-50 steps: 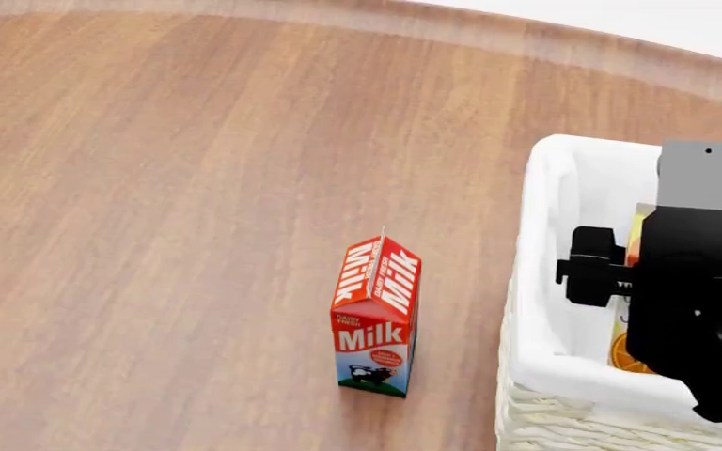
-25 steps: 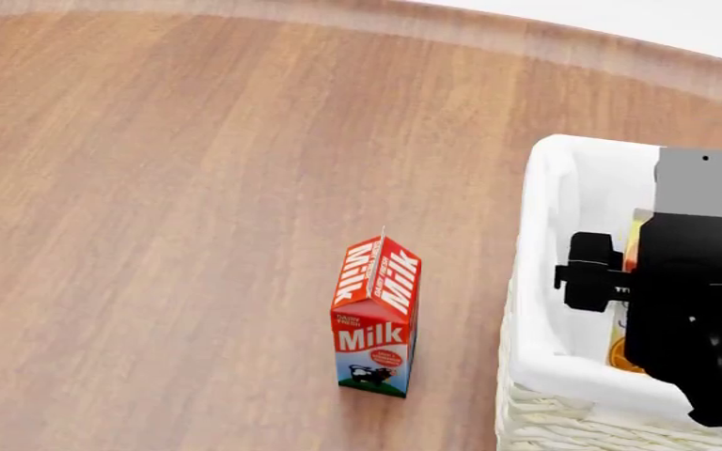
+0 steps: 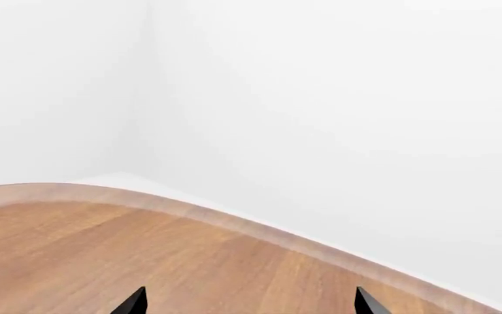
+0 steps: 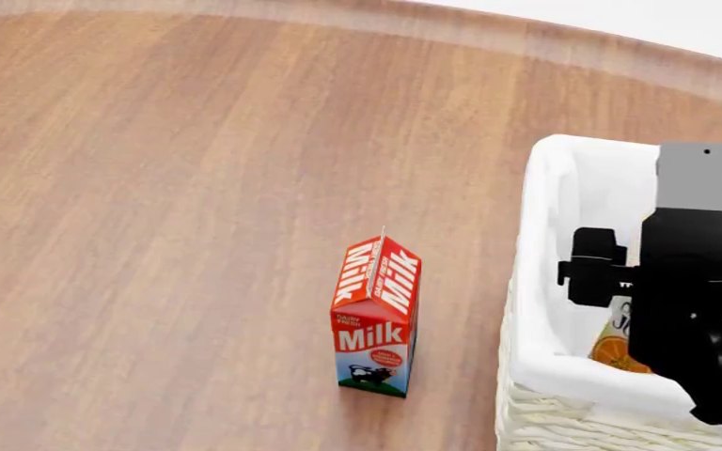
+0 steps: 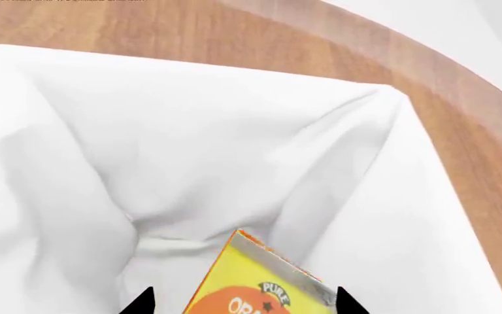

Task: Pick up the orange juice, and put it in the basket.

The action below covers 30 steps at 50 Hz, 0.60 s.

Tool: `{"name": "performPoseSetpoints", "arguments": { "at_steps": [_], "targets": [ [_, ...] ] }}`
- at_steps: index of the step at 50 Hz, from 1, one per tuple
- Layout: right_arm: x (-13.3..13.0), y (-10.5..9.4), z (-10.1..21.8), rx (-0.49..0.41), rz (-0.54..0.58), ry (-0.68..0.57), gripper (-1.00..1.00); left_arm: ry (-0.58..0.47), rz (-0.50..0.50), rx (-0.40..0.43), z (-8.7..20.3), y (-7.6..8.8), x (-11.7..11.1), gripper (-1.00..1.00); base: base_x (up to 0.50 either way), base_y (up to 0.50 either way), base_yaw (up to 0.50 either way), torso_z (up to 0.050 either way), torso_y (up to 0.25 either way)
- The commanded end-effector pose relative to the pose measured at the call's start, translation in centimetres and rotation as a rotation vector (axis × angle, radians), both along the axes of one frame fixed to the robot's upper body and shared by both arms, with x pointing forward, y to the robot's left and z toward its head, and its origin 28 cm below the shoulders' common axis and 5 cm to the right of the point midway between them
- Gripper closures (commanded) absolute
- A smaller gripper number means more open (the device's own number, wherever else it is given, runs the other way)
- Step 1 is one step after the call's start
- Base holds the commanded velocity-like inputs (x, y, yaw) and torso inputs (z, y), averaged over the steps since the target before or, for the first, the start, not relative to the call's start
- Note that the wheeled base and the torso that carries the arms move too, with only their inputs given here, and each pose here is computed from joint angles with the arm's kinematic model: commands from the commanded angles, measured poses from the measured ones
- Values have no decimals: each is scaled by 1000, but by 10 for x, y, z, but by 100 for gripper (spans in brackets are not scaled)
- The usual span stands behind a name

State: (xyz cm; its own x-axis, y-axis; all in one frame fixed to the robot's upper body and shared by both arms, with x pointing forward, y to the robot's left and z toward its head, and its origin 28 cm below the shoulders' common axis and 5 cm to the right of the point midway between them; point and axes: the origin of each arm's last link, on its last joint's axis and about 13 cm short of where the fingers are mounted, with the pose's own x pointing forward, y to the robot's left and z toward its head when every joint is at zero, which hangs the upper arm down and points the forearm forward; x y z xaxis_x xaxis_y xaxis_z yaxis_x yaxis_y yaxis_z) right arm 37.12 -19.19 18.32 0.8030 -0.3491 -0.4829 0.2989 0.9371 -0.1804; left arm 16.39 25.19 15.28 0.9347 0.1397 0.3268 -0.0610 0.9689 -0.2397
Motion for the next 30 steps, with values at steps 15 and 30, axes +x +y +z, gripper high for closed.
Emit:
{"name": "performPoseSetpoints", "arguments": {
  "at_steps": [15,30],
  "targets": [
    [-7,-3,20,-24,-11,-27,-100,-4,-5,-1,2,-1,-1,-100,0,0,0,0,0],
    [-17,1,37,-37,13,-70,-100,-18,-9,-6,6,-1,-4,-100,0,0,0,0,0]
  ]
}}
